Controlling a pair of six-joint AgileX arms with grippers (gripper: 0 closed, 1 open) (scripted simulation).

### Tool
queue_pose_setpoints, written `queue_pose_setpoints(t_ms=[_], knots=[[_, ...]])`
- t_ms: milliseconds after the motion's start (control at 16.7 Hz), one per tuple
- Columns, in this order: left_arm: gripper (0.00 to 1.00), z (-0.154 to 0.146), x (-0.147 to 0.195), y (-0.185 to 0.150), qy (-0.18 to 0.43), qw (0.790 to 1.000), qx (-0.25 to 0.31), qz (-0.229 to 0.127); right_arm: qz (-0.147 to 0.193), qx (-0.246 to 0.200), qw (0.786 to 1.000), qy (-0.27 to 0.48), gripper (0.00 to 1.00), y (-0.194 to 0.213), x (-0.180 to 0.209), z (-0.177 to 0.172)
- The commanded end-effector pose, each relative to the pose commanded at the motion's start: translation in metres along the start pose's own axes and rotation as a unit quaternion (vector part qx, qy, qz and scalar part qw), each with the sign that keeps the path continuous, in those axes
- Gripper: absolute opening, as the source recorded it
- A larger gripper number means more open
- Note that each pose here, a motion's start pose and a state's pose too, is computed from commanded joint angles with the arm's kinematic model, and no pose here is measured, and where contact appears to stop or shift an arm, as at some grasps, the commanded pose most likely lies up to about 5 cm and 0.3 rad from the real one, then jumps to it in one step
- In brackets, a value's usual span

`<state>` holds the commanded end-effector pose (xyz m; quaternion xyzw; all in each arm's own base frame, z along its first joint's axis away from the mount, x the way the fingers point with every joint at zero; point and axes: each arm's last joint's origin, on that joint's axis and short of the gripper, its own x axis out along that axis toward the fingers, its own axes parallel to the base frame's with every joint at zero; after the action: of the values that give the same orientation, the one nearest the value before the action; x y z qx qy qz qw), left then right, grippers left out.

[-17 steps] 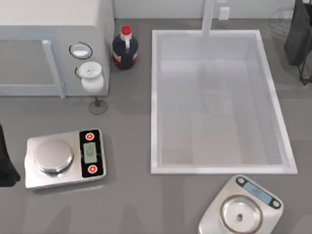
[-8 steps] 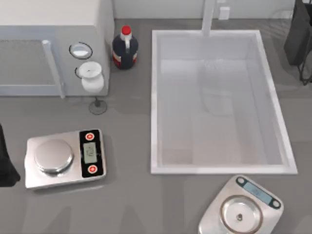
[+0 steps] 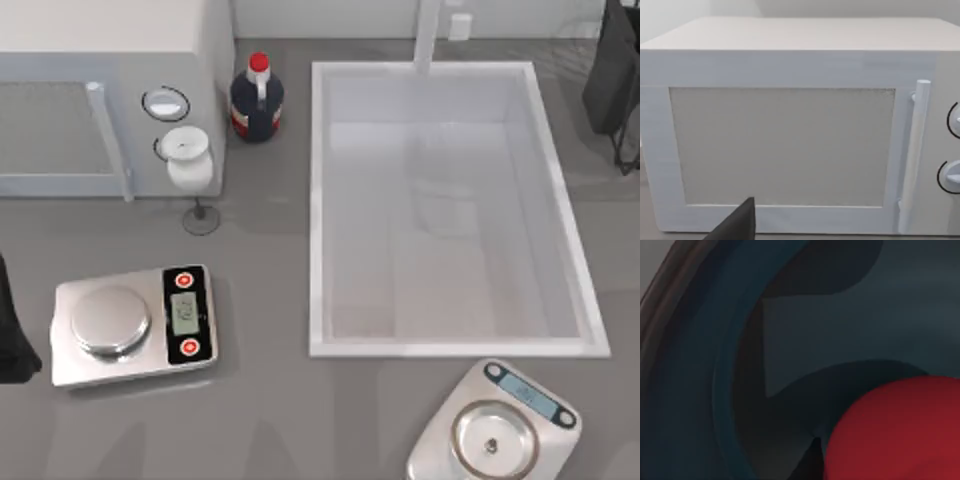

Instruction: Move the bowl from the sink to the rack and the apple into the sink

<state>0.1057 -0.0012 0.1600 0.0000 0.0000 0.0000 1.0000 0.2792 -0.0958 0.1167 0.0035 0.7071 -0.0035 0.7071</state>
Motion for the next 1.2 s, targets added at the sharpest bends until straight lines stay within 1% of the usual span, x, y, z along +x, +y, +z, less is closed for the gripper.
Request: queue_pose_setpoints(t_ms=[240, 300, 420, 600, 780, 960, 1020, 1200], knots=[[1.00, 0.000, 0.000, 0.000, 0.000, 1.000, 0.000, 0.000, 0.000, 0.000, 1.000, 0.000, 0.00, 0.000, 0.000, 0.000], [1.00, 0.000, 0.000, 0.000, 0.000, 1.000, 0.000, 0.000, -0.003, 0.002, 1.000, -0.020, 0.00, -0.001, -0.010, 0.004], [1.00, 0.000, 0.000, 0.000, 0.000, 1.000, 0.000, 0.000, -0.003, 0.003, 1.000, -0.021, 0.00, -0.001, -0.014, 0.005], [1.00, 0.000, 0.000, 0.000, 0.000, 1.000, 0.000, 0.000, -0.005, 0.002, 1.000, -0.029, 0.00, -0.004, -0.043, 0.012], [1.00, 0.000, 0.000, 0.000, 0.000, 1.000, 0.000, 0.000, 0.004, 0.003, 1.000, -0.002, 0.00, -0.002, -0.068, 0.007], [1.00, 0.000, 0.000, 0.000, 0.000, 1.000, 0.000, 0.000, -0.001, 0.003, 1.000, -0.014, 0.00, -0.001, -0.102, 0.006], [1.00, 0.000, 0.000, 0.000, 0.000, 1.000, 0.000, 0.000, -0.002, 0.003, 1.000, -0.019, 0.00, -0.001, -0.108, 0.005], [1.00, 0.000, 0.000, 0.000, 0.000, 1.000, 0.000, 0.000, -0.003, 0.002, 1.000, -0.020, 0.00, -0.001, -0.110, 0.004]])
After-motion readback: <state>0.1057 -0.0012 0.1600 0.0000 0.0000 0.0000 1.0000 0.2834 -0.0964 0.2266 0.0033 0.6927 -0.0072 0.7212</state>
